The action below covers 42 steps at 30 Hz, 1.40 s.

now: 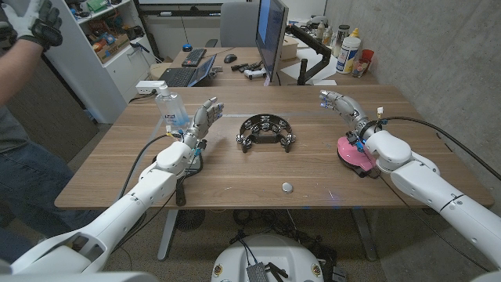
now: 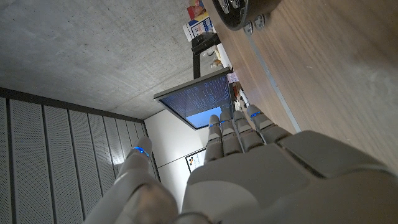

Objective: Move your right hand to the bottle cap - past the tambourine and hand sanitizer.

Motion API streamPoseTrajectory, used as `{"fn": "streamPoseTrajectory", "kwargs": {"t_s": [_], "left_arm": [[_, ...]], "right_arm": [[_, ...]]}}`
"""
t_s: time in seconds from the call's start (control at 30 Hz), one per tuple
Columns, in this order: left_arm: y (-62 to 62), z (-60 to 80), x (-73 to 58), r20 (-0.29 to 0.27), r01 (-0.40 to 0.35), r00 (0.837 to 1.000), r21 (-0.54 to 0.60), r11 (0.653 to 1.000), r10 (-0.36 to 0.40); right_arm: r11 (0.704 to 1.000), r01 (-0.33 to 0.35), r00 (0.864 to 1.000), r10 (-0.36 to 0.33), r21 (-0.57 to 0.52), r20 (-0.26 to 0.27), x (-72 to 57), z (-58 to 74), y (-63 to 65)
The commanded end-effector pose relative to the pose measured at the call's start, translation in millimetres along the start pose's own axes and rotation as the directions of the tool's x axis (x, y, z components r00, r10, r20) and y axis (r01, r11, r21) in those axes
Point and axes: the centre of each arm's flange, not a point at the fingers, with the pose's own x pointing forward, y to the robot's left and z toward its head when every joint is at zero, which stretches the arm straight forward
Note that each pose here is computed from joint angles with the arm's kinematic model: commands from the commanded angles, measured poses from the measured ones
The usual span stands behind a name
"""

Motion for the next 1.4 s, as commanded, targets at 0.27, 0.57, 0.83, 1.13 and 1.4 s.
{"fn": "streamPoseTrajectory", "kwargs": {"t_s": [0.27, 0.57, 0.83, 1.13, 1.4], "left_arm": [[5.6, 1.9, -1.9, 0.004, -0.001, 1.000, 0.003, 1.000, 0.001], [7.7, 3.6, -1.1, 0.009, -0.003, 1.000, 0.000, 1.000, 0.003], [9.7, 6.2, -0.7, 0.013, -0.007, 1.000, 0.005, 1.000, 0.007], [8.1, 6.3, -0.6, 0.012, -0.005, 1.000, 0.010, 1.000, 0.004], [6.5, 5.8, -0.1, 0.009, -0.001, 1.000, 0.013, 1.000, 0.001]], "right_arm": [[0.998, -0.015, 1.000, 0.014, -0.054, -0.012, -3.1, 11.0, 12.8], [0.995, -0.018, 0.998, 0.013, -0.096, -0.055, -8.3, 13.7, 17.4], [0.994, -0.012, 0.999, 0.006, -0.111, -0.049, -12.0, 16.4, 20.0], [0.993, -0.013, 0.999, 0.009, -0.120, -0.037, -14.1, 17.4, 24.6], [0.991, -0.025, 0.999, 0.021, -0.135, -0.034, -14.7, 19.1, 33.2]]}}
